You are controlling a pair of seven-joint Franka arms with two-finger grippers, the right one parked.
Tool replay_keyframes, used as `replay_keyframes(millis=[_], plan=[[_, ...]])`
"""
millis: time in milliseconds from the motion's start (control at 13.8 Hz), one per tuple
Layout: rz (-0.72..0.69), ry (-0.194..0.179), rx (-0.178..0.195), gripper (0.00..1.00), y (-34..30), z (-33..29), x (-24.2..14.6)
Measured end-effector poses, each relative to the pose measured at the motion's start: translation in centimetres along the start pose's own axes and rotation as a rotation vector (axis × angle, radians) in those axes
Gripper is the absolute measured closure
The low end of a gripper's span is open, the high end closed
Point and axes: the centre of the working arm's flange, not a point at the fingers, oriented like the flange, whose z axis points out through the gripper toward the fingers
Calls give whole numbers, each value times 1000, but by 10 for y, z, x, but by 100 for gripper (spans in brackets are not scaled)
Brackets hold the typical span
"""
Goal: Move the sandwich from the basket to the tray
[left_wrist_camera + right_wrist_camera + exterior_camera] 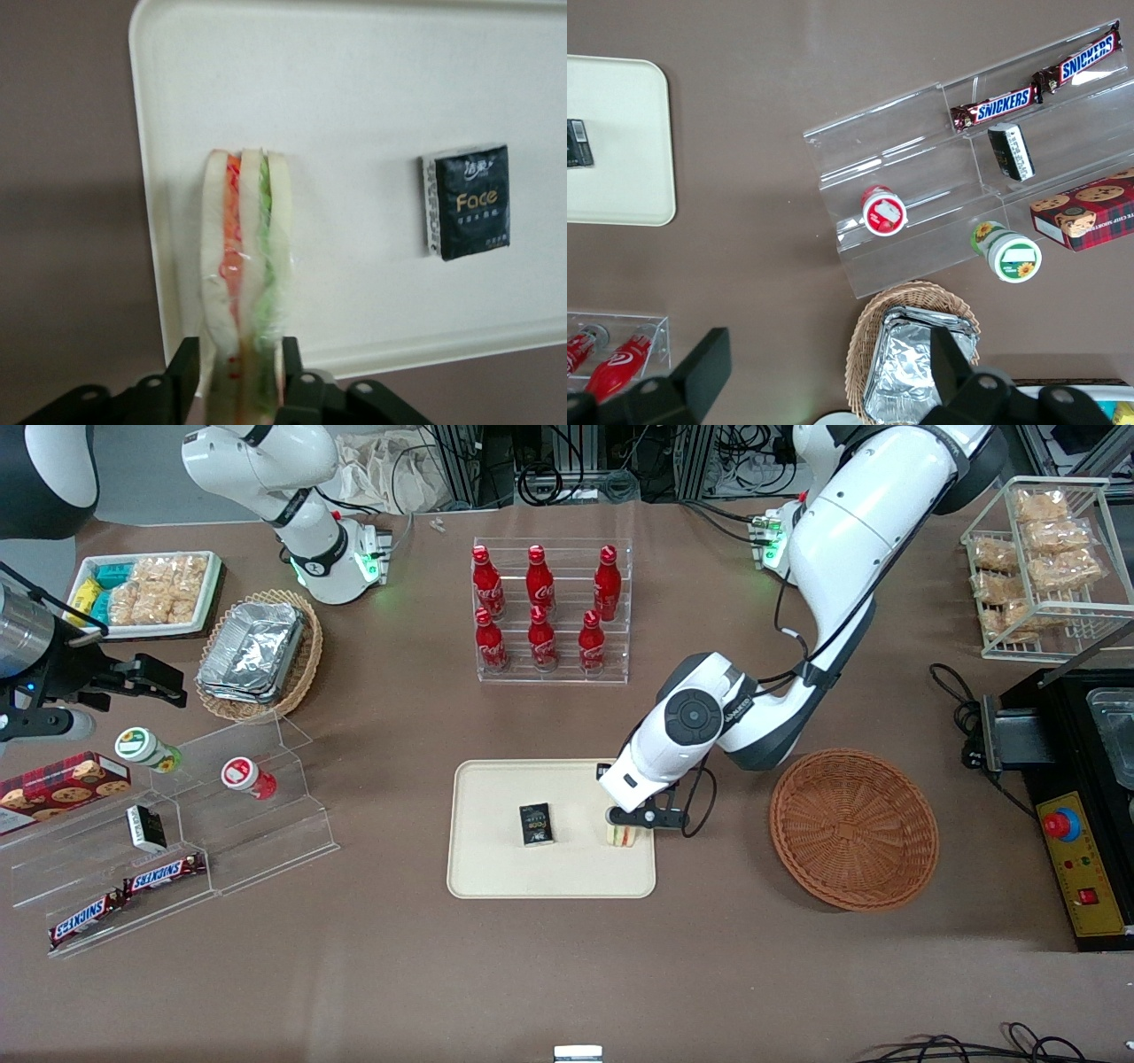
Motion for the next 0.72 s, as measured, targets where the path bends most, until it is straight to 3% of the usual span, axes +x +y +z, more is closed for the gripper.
replay_keyframes(millis=[217, 361, 578, 723], plan=[[-73, 75, -16, 19, -18, -47, 27], [-144, 102, 5, 2, -47, -104, 44], [-227, 56, 55, 1, -95, -194, 42], [-209, -6, 71, 1, -125, -245, 30]])
